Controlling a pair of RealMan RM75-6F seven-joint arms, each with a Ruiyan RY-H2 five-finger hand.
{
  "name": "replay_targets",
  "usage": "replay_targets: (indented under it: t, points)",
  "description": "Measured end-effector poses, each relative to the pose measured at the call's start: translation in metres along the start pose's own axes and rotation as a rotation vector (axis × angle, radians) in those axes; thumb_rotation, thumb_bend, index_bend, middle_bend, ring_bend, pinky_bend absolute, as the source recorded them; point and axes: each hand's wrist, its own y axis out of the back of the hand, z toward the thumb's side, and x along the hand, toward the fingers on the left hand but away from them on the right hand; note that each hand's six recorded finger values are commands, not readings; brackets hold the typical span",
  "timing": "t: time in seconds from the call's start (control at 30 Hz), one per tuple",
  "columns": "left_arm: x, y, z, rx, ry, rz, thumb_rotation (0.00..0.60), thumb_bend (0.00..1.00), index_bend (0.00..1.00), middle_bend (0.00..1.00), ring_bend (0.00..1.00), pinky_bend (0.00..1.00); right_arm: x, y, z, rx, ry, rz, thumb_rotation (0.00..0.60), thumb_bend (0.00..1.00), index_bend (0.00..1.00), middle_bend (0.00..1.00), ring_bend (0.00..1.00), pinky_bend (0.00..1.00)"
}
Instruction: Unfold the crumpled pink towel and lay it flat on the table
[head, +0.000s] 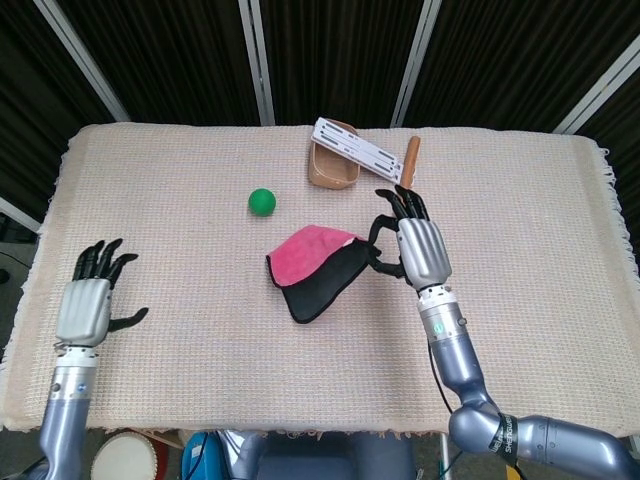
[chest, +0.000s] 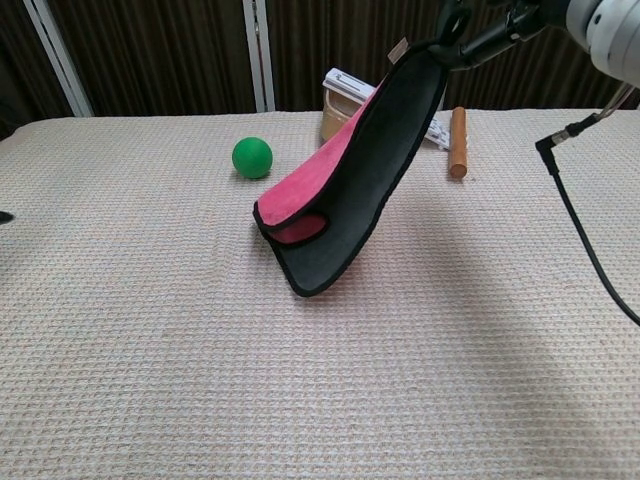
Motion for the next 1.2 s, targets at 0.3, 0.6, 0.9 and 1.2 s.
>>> replay_targets:
  t: [0.3,0.6,0.9,1.2]
  points:
    - [0.032,-0.046,0.067,-0.076,-0.087,-0.027,0.6,0.1,0.21,0.07,0.0,0.03,-0.011,0.007,0.012,0.031,0.004,-0.017,0.6,0.51,0.63,0.18,0.0,0.0]
    - [0.045,-0.085,0.095,-0.12,-0.115,-0.035,0.6,0.1,0.06,0.01,0.0,0.03,-0.014,0.005,0.022,0.06,-0.001,-0.023,0.6,0.51,0.63,0.17,0.0,0.0]
    - [0.053,-0.12,0.136,-0.155,-0.195,0.014,0.6,0.11,0.02,0.0,0.0,0.03,-0.012,0.001,0.019,0.053,-0.022,-0.017,0.6,0.51,0.63,0.17,0.0,0.0]
    - [0.062,-0.133,0.173,-0.178,-0.261,0.037,0.6,0.12,0.02,0.0,0.0,0.03,-0.009,0.007,0.024,0.061,-0.013,-0.027,0.6,0.51,0.63,0.17,0.0,0.0]
